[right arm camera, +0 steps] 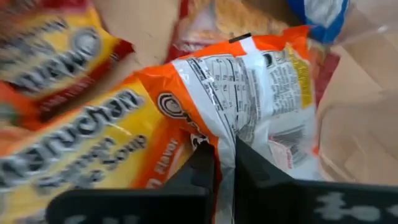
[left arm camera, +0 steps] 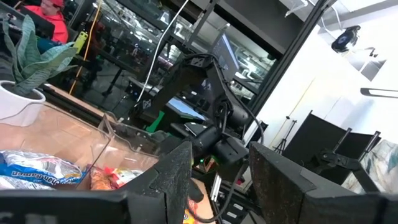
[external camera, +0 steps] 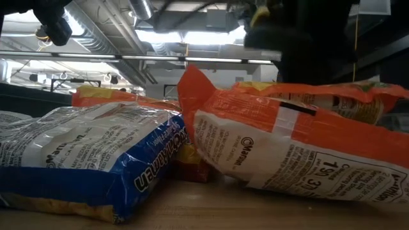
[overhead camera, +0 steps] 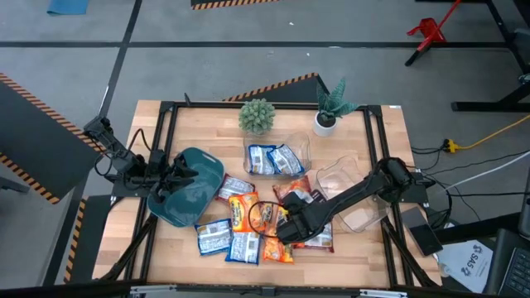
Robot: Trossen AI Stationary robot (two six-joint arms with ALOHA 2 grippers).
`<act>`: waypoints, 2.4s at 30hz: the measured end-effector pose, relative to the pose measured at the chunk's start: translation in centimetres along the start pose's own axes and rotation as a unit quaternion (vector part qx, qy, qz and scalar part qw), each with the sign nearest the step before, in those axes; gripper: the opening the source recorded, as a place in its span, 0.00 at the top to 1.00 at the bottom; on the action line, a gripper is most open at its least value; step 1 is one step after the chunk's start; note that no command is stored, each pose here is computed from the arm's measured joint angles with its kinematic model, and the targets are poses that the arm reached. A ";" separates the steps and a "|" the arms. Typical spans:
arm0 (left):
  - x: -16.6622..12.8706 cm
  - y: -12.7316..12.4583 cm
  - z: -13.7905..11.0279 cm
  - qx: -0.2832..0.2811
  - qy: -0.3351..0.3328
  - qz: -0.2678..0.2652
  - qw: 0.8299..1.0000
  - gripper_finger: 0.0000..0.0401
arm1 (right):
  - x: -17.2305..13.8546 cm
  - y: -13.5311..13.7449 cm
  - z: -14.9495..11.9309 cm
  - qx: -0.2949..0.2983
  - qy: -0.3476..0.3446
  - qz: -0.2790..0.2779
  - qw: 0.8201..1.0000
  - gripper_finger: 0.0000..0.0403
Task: Sort Maruchan noodles
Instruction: Put the orange noodle pack into the right transparent bin
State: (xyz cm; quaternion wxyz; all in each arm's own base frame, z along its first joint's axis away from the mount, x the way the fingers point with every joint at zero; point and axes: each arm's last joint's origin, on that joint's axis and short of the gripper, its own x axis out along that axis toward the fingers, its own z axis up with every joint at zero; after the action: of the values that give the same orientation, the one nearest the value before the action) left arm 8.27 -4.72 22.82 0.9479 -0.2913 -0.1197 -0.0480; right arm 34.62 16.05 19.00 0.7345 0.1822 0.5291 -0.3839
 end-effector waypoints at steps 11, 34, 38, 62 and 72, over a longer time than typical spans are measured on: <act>0.0 0.0 0.0 0.004 -0.001 0.004 1.000 0.62 | -8.6 -0.6 3.9 -0.010 -0.060 0.004 0.998 0.98; 0.0 0.1 -0.1 0.004 0.004 0.006 1.000 0.62 | -9.6 -4.0 2.6 -0.046 0.045 -0.009 0.998 1.00; 0.0 0.1 -0.1 0.004 0.004 0.006 1.000 0.62 | -11.7 -4.7 1.7 -0.045 0.050 0.024 0.997 1.00; 0.0 0.4 -0.1 0.014 -0.010 0.054 0.998 0.62 | -11.6 -15.8 -1.2 0.058 0.065 0.009 0.996 1.00; -0.1 0.6 0.0 0.028 -0.025 0.097 0.995 0.62 | -8.0 -16.5 -2.8 0.058 0.082 -0.063 0.993 1.00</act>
State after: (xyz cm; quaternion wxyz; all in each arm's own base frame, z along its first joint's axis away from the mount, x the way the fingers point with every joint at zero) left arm 8.32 -4.21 22.42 0.9526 -0.2760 -0.1155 0.0549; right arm 19.15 10.34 27.59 0.6511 0.2218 0.5750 -0.4429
